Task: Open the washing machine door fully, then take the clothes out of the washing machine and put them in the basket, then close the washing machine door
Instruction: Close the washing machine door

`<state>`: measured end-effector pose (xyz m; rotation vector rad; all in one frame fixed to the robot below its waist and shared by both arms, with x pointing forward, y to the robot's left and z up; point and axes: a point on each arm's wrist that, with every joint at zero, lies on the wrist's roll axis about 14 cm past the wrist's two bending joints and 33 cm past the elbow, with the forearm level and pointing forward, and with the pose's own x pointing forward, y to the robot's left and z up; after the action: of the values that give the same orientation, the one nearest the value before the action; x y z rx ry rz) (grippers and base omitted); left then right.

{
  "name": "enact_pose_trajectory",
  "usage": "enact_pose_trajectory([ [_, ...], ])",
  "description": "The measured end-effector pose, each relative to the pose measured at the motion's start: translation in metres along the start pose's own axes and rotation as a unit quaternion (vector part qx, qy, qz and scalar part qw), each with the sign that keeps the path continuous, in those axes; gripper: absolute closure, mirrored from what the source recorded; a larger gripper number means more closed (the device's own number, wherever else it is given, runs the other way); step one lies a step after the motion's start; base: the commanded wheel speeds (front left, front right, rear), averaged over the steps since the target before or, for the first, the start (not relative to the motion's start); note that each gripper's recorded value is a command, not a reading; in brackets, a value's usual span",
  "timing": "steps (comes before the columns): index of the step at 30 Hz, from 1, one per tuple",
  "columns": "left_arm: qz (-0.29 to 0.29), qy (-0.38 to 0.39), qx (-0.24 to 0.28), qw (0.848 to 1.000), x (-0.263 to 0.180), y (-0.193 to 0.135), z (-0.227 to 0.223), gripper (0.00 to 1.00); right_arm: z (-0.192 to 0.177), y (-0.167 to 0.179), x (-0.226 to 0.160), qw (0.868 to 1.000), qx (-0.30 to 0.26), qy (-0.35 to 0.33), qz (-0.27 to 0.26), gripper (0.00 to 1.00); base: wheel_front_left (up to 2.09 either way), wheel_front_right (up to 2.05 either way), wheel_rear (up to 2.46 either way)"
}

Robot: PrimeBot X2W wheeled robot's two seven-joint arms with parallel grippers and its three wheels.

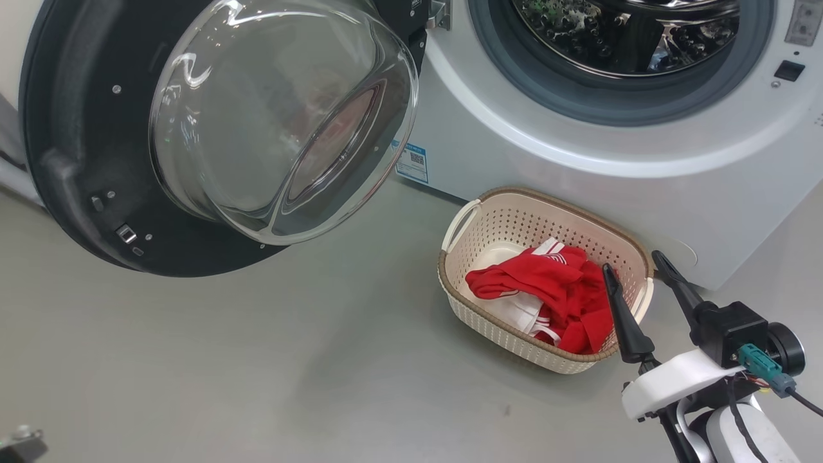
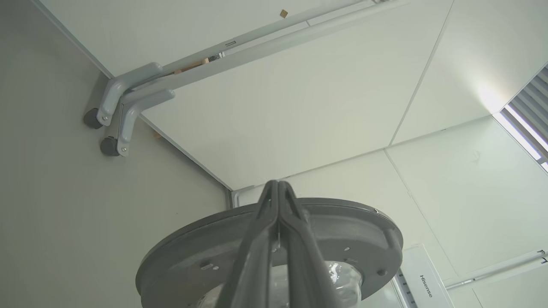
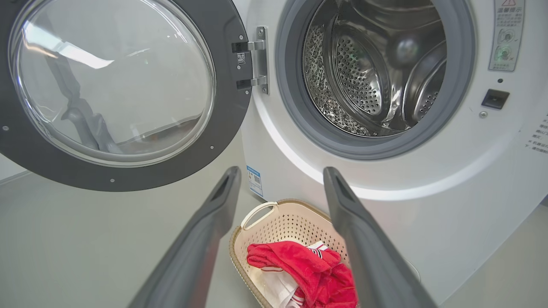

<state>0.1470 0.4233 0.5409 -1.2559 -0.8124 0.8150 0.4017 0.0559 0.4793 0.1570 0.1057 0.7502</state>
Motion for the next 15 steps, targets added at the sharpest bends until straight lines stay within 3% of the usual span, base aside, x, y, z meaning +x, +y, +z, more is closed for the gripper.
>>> enact_pose_trajectory([
  [9, 0.034, -0.007, 0.03, 0.999, 0.043, 0.01, 0.028, 1.0, -0.006, -0.011, 0.001, 1.0, -0.005, 0.012, -0.003, 0.0, 0.0, 0.0, 0.0],
  [15, 0.049, 0.032, 0.029, 0.998, 0.068, 0.009, 0.009, 1.0, -0.007, -0.021, 0.001, 1.0, -0.007, 0.013, -0.013, 0.0, 0.0, 0.0, 0.0],
])
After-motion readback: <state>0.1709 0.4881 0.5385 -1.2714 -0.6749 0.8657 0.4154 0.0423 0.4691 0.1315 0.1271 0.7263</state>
